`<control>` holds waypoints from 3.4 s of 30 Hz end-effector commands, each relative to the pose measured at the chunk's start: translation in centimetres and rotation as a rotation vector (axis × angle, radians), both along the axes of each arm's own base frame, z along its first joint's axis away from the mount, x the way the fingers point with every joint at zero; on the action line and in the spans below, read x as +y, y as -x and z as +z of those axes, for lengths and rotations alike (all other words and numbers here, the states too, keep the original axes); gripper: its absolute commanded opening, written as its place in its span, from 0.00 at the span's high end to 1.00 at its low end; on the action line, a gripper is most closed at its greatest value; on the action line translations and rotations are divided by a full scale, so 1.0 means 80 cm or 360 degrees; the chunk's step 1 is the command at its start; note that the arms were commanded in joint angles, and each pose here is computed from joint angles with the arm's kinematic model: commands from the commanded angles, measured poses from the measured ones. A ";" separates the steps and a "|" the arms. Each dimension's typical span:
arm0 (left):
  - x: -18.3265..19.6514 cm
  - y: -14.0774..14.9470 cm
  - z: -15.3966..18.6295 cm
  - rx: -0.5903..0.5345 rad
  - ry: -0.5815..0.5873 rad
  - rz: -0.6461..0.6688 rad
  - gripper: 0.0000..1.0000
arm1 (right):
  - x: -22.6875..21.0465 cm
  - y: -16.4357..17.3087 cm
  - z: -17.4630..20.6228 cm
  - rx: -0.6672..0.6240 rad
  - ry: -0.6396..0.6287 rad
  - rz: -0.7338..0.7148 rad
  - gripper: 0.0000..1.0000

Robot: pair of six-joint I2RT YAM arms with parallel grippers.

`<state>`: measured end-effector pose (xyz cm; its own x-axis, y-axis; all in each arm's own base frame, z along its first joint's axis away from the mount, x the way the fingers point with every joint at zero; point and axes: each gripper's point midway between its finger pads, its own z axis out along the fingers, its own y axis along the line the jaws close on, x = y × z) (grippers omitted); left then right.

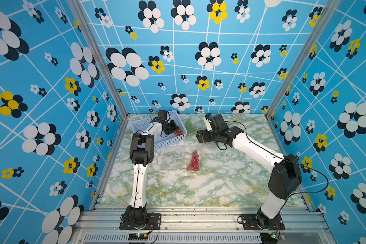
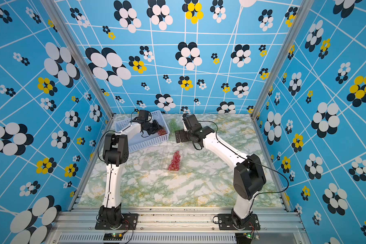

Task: Pack grapes into containers
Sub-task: Pick up the grape from the basket, then place the grape into the packing box.

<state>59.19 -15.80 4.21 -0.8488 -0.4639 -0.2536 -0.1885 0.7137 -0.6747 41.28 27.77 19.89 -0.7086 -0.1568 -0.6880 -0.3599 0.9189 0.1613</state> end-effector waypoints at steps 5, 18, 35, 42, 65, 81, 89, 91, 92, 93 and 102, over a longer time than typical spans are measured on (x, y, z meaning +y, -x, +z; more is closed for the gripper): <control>0.015 0.008 0.054 -0.0087 0.0053 0.0024 0.73 | -0.002 0.000 0.000 0.0014 -0.0039 -0.0034 0.01; 0.034 0.030 0.135 -0.0231 0.0058 0.0047 0.73 | 0.000 0.012 0.004 0.0048 -0.0094 -0.0031 0.01; -0.008 0.132 0.224 -0.0320 0.0027 -0.0115 0.71 | -0.019 0.054 0.016 0.0035 -0.0139 -0.0065 0.01; -0.072 0.204 0.220 -0.0291 0.0006 -0.0314 0.70 | -0.044 0.076 0.012 0.0029 -0.0115 -0.0114 0.01; -0.132 0.300 0.089 0.0020 -0.0066 -0.0621 0.69 | -0.066 0.105 -0.017 0.0084 -0.0093 -0.0152 0.01; -0.134 0.281 0.056 0.0091 -0.0135 -0.0606 0.58 | -0.045 0.114 -0.060 0.0198 -0.0068 -0.0101 0.01; -0.108 0.263 0.104 -0.0002 -0.0119 -0.0527 0.42 | -0.034 0.119 -0.079 0.0212 0.0004 -0.0071 0.01; -0.098 0.256 0.118 -0.0026 -0.0098 -0.0500 0.39 | -0.028 0.120 -0.083 0.0213 0.0024 -0.0063 0.01; -0.093 0.254 0.123 -0.0033 -0.0089 -0.0485 0.37 | -0.027 0.120 -0.085 0.0218 0.0033 -0.0063 0.01; -0.087 0.252 0.130 -0.0043 -0.0079 -0.0467 0.36 | -0.024 0.120 -0.089 0.0223 0.0042 -0.0065 0.01; -0.017 0.259 0.186 -0.0166 -0.0055 -0.0267 0.21 | 0.000 0.111 -0.097 0.0168 0.0226 -0.0092 0.01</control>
<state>39.82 -18.58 17.83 -0.8888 -0.2924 -0.3528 0.0113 0.7557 -0.6548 31.62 27.42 11.21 -0.8010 -0.2089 -0.5611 -0.3181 0.9424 0.1032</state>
